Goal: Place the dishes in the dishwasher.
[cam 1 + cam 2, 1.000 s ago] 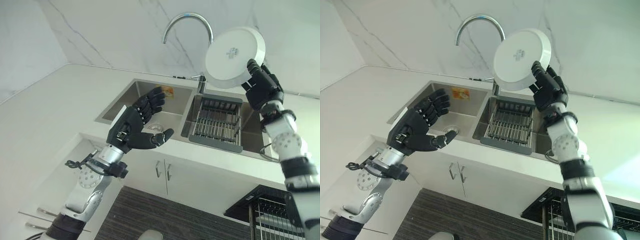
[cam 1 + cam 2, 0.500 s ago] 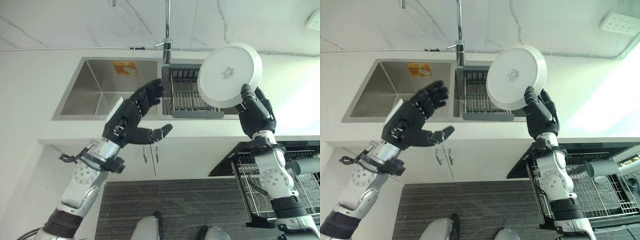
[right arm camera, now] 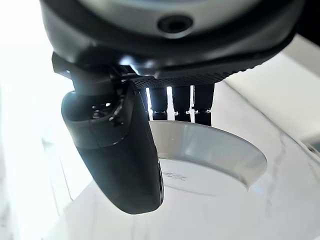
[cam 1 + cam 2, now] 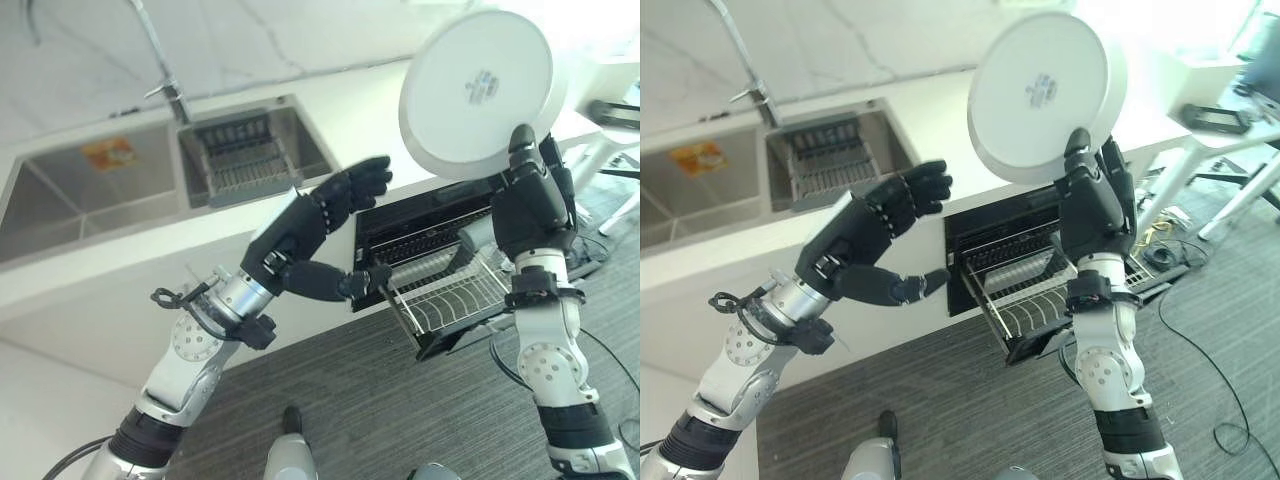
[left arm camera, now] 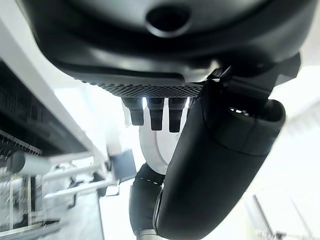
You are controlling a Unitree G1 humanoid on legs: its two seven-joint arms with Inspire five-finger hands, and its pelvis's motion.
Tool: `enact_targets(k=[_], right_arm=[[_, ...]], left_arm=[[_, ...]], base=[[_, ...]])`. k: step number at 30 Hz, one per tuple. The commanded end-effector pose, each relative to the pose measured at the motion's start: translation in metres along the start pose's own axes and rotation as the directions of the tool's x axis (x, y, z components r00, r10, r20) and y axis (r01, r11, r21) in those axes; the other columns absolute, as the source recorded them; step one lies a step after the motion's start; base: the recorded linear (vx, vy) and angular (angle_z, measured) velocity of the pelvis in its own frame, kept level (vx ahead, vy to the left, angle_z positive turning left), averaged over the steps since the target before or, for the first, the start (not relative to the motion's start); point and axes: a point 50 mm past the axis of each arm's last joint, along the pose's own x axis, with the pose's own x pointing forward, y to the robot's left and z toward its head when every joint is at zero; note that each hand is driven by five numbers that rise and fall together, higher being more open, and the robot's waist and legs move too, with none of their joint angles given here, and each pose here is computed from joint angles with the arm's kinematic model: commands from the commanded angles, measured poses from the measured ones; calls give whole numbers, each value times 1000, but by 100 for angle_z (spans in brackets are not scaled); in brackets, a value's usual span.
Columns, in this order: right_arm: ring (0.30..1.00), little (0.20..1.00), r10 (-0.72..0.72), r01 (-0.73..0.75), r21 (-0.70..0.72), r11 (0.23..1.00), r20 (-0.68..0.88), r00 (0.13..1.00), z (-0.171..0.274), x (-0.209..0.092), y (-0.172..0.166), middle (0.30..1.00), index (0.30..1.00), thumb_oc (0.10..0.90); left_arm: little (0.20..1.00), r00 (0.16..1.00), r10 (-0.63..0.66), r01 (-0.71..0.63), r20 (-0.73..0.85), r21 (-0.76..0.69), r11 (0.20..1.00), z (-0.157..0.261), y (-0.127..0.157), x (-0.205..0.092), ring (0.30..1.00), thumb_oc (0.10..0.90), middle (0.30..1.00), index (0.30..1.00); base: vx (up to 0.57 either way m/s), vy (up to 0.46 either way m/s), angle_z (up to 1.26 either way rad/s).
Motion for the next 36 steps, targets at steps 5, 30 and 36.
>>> enact_targets(k=[5, 30, 36], right_arm=[[300, 300, 192, -216, 70, 974, 252, 948, 41, 14, 43, 300, 300, 400], [300, 300, 312, -321, 4, 947, 225, 923, 13, -1, 38, 300, 300, 400], [300, 300, 340, -350, 16, 936, 200, 919, 6, -2, 45, 300, 300, 400]], left_arm=[[900, 990, -80, 69, 115, 94, 993, 26, -5, 6, 900, 800, 900, 900], [900, 388, 135, -375, -912, -22, 927, -180, -66, -226, 900, 800, 900, 900], [900, 327, 163, -392, -931, 23, 920, -187, -59, -228, 900, 800, 900, 900]], base=[[-86, -236, -18], [109, 68, -19], [76, -166, -8]])
